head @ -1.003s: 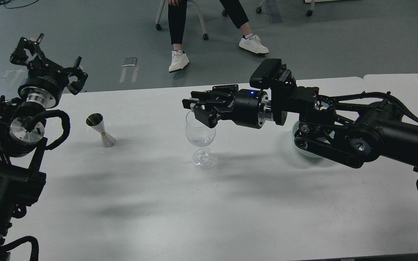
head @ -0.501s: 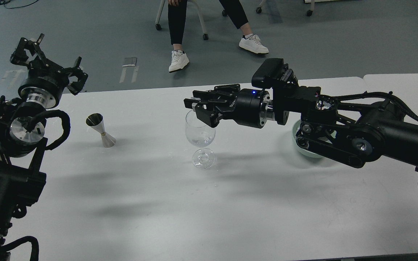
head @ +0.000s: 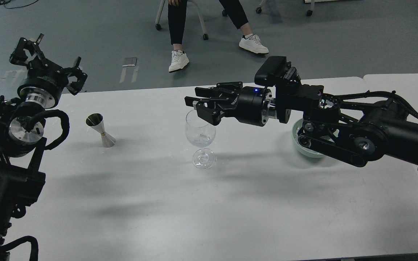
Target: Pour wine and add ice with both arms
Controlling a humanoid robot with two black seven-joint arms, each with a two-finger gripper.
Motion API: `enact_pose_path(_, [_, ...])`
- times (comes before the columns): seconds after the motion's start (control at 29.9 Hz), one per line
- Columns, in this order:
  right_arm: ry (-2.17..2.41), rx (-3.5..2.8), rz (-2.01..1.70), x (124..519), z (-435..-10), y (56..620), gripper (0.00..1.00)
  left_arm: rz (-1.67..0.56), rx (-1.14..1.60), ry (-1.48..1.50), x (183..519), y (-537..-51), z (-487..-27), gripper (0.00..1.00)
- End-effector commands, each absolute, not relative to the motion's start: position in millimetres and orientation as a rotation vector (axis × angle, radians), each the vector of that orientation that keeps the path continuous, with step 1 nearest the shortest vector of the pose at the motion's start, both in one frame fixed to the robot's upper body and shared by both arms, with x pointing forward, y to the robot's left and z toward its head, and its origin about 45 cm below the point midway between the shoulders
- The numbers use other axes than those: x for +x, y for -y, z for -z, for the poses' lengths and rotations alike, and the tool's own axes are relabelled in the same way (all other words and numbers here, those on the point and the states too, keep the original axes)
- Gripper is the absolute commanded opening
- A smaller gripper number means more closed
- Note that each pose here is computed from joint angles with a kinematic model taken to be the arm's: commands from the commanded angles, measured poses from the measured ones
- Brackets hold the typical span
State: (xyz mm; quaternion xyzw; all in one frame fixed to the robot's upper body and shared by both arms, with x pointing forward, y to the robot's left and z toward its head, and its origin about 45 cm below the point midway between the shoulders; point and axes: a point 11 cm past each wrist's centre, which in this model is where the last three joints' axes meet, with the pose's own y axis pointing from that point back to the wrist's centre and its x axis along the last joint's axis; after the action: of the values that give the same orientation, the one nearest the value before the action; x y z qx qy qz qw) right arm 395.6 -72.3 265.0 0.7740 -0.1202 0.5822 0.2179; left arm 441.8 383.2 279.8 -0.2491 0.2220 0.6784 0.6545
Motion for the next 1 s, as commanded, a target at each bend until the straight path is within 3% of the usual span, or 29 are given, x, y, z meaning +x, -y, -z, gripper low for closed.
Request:
enact_pose_path(0.0, [0.455, 2.154, -1.631, 408.4, -290.0, 74.1, 1.0, -1.537, -0.562, -0.505, 441.8, -382.6, -279.4, 0.96])
enact_pose_path(0.33, [1.086, 2.316, -1.604, 440.5, -384.8, 94.3, 1.0, -1.42, -0.58, -0.461, 440.7, -370.5, -288.3, 0.97])
enact_pose_path(0.64, [1.706, 2.479, -1.384, 444.6, -408.7, 103.5, 1.0, -1.394, -0.61, -0.433, 444.5, -367.6, -300.0, 0.97])
enact_pose_path(0.74, [1.988, 2.429, -1.289, 453.5, -423.4, 134.9, 1.0, -1.391, -0.61, -0.436, 444.8, -367.4, -300.1, 0.97])
enact_pose_path(0.97, [2.412, 2.551, -0.632, 477.1, -410.9, 182.0, 1.0, -1.386, -0.626, -0.429, 444.4, -366.9, -301.3, 0.97])
